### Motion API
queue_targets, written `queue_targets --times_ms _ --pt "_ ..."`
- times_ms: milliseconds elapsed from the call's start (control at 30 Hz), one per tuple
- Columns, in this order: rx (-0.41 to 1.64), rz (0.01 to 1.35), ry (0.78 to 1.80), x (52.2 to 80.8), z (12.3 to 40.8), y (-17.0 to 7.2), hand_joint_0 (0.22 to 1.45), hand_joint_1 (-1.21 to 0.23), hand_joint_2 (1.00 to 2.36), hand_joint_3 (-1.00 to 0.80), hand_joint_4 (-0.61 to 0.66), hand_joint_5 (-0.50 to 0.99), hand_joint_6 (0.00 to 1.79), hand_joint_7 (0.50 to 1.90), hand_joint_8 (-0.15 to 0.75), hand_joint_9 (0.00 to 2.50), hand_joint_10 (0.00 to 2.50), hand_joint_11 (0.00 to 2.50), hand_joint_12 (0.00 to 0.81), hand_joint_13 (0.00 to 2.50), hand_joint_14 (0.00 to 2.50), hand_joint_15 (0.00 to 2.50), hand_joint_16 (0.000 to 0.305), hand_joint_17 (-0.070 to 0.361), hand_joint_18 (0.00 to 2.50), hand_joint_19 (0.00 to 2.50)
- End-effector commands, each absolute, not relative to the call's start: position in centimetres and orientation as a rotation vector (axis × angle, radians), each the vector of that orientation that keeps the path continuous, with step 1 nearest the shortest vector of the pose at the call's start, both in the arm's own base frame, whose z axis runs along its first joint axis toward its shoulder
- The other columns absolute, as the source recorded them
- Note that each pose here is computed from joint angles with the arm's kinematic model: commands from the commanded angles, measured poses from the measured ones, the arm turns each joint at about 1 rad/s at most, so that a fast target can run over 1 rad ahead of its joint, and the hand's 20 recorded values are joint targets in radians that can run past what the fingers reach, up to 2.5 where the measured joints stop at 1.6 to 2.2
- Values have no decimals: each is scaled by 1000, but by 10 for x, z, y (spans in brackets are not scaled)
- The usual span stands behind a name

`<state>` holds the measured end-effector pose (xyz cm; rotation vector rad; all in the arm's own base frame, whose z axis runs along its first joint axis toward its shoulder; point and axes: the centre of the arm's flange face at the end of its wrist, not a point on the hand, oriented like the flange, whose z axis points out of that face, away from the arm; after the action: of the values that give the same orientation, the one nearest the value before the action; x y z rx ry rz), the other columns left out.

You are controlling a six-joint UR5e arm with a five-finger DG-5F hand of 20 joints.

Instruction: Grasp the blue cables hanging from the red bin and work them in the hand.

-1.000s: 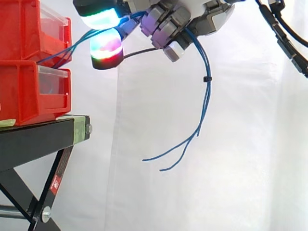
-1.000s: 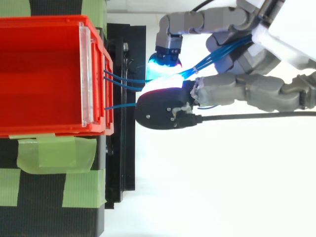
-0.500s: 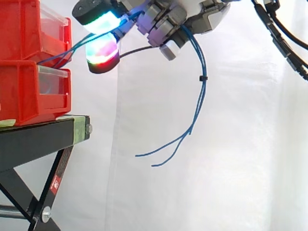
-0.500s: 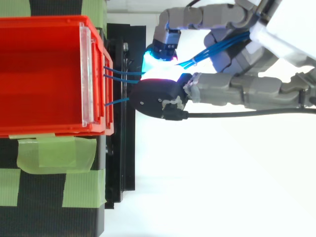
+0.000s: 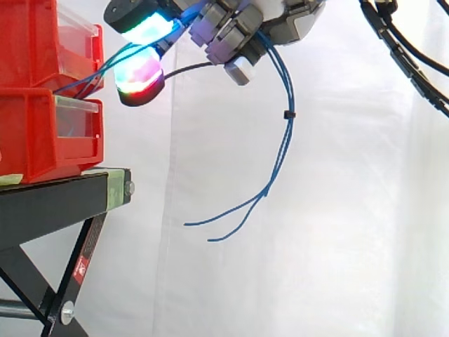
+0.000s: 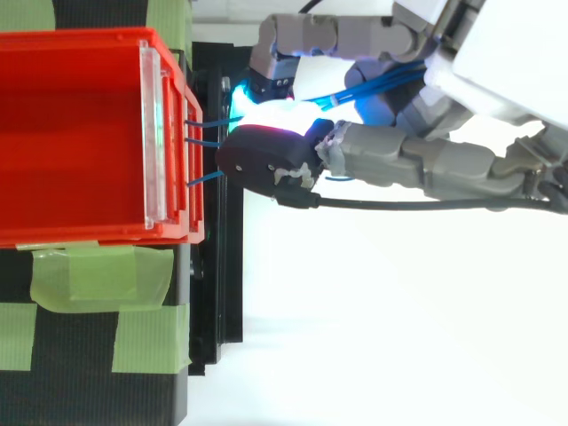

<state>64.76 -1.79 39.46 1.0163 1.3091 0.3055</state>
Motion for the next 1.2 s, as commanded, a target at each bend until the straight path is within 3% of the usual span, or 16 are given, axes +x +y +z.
queue_targets --times_ms 0,133,233,633,733,833,1167 --pt "1013 300 1320 647 393 -18 968 -613 1325 444 302 570 16 1288 519 1736 2500 2500 771 2085 2500 2010 244 183 2500 763" --pt "1014 282 1347 644 392 -19 990 -602 1375 508 279 572 14 1328 519 1736 2500 2500 771 2085 2500 2010 244 183 2500 763" --pt "1015 262 1381 639 391 -20 955 -602 1424 442 276 570 13 1347 519 1736 2500 2500 771 2085 2500 2010 244 183 2500 763" --pt "1018 232 1419 634 388 -25 838 -670 1351 303 355 455 10 1306 519 1736 2500 2500 771 2085 2500 2010 244 183 2500 763" --pt "1012 244 1427 635 388 -25 830 -686 1298 265 362 434 7 1296 519 1736 2500 2500 771 2085 2500 2010 244 183 2500 763" --pt "1007 252 1435 635 388 -25 900 -723 1002 246 366 414 8 1294 519 1736 2500 2500 771 2085 2500 2010 244 183 2500 763" --pt "1012 247 1430 636 388 -37 821 -656 1022 -372 294 395 8 1335 519 1736 2500 2500 771 2085 2500 2010 244 183 2500 763"
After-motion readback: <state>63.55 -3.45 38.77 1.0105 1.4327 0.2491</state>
